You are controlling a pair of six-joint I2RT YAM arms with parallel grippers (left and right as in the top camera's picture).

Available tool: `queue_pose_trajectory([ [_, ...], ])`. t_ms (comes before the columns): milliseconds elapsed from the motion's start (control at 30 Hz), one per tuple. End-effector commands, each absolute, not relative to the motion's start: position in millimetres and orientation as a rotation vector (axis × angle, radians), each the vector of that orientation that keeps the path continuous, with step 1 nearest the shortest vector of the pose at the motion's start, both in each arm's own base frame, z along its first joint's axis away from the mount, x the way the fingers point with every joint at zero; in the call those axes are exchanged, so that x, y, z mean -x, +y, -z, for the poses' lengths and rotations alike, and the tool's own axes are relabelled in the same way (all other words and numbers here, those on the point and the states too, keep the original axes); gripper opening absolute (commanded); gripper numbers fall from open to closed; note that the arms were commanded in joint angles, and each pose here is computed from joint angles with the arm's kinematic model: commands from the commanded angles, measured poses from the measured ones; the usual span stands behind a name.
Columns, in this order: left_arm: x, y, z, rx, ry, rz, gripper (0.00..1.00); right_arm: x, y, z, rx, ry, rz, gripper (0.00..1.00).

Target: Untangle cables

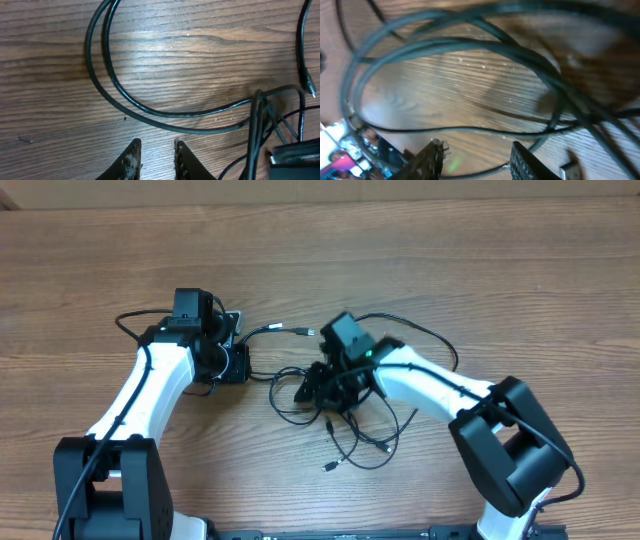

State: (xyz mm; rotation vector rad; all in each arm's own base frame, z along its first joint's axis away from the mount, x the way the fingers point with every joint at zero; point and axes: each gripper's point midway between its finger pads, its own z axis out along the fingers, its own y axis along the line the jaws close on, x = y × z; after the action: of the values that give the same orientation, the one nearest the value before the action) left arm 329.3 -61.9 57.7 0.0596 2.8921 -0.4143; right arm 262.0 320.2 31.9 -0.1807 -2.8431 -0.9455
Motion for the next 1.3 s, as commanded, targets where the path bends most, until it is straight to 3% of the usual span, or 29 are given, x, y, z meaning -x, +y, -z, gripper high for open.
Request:
queue_pose_trajectory([
  [0, -325.6, -63.5, -53.0, -0.041, 2.911, 0.399, 0.22, -256.7, 327.2, -37.1, 0.300, -2.803, 0.993, 0.42],
  [467, -301.3, -81.4, -22.2, -0.135, 2.944, 0.397, 0.21, -263.9, 332.0, -37.6, 0.277, -2.850, 1.024, 0.42],
  [600, -299.5, -81.4, -18.8, -0.136, 2.944, 0.398, 0.16, -264.1, 337.1, -38.8, 0.254, -2.865, 1.040, 0.42],
  [800, -306.8, -83.0, -39.3, -0.148, 2.945, 0.410, 0.09, -267.6, 344.0, -41.7, 0.229, -2.891, 1.075, 0.42],
  [1000, -325.6, -82.5, -77.2, -0.152, 2.892, 0.385, 0.09, -269.5, 344.5, -42.2, 0.218, -2.901, 1.083, 0.42],
  [1267, -331.9, -68.0, -54.6, -0.076, 2.893, 0.255, 0.11, -274.1, 352.0, -45.4, 0.193, -2.937, 1.120, 0.42],
])
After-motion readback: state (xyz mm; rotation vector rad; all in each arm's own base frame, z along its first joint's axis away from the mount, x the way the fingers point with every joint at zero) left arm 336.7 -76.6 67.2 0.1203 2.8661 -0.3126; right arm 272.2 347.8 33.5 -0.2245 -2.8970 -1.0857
